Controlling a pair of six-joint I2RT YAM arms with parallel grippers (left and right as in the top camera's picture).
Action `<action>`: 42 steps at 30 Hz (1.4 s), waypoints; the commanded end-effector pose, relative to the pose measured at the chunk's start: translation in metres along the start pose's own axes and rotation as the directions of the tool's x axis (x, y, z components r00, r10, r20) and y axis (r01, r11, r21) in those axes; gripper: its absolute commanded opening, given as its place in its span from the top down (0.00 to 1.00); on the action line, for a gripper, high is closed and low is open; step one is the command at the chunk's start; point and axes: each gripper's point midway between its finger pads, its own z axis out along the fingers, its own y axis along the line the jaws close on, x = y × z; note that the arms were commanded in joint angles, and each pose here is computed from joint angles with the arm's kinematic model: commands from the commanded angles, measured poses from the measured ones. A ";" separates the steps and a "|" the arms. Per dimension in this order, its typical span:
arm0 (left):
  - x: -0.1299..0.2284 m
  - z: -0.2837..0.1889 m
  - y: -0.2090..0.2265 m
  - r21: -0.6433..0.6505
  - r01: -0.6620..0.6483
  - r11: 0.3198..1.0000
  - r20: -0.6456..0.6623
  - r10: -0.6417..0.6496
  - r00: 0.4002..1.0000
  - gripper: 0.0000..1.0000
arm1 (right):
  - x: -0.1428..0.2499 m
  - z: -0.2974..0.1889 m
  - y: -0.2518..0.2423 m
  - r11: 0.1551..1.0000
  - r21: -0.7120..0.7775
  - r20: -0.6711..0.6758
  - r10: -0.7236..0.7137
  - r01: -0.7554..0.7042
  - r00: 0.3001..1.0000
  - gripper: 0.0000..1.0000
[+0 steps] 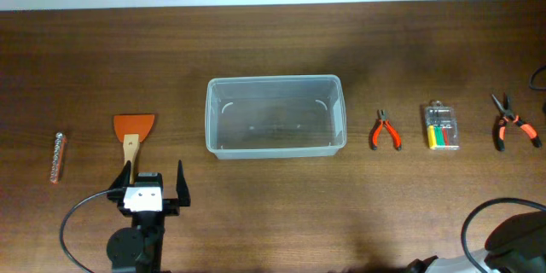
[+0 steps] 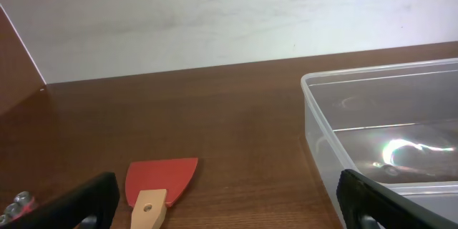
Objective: Pack container
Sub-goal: 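Move the right gripper right toward the orange-black needle-nose pliers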
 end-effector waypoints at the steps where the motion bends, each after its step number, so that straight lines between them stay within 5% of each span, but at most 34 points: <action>1: 0.001 0.000 -0.001 0.001 0.009 1.000 0.002 -0.009 1.000 0.01 | -0.013 0.007 -0.002 0.997 -0.019 0.037 -0.068 0.069 0.997 0.01; 4: 0.001 0.000 -0.001 0.001 0.009 1.000 0.002 -0.009 1.000 0.01 | -0.015 0.029 -0.005 0.995 -0.035 0.025 -0.090 0.091 0.996 0.01; 14: 0.001 0.000 -0.001 0.001 0.009 1.000 0.002 -0.009 1.000 0.01 | -0.003 0.100 0.008 0.975 -0.078 -0.121 0.199 -0.209 0.973 0.01; 24: 0.001 0.000 -0.001 0.001 0.009 1.000 0.002 -0.009 1.000 0.01 | -0.005 0.116 0.037 0.960 -0.112 -0.174 0.236 -0.257 0.956 0.01; 34: 0.001 0.000 -0.001 0.001 0.009 1.000 0.002 -0.009 1.000 0.01 | -0.029 0.127 0.026 0.971 -0.079 -0.075 0.222 -0.227 0.972 0.01; 42: 0.001 0.000 -0.001 0.001 0.009 1.000 0.002 -0.009 1.000 0.01 | -0.004 0.156 0.021 0.951 -0.018 -0.179 0.301 -0.309 0.937 0.01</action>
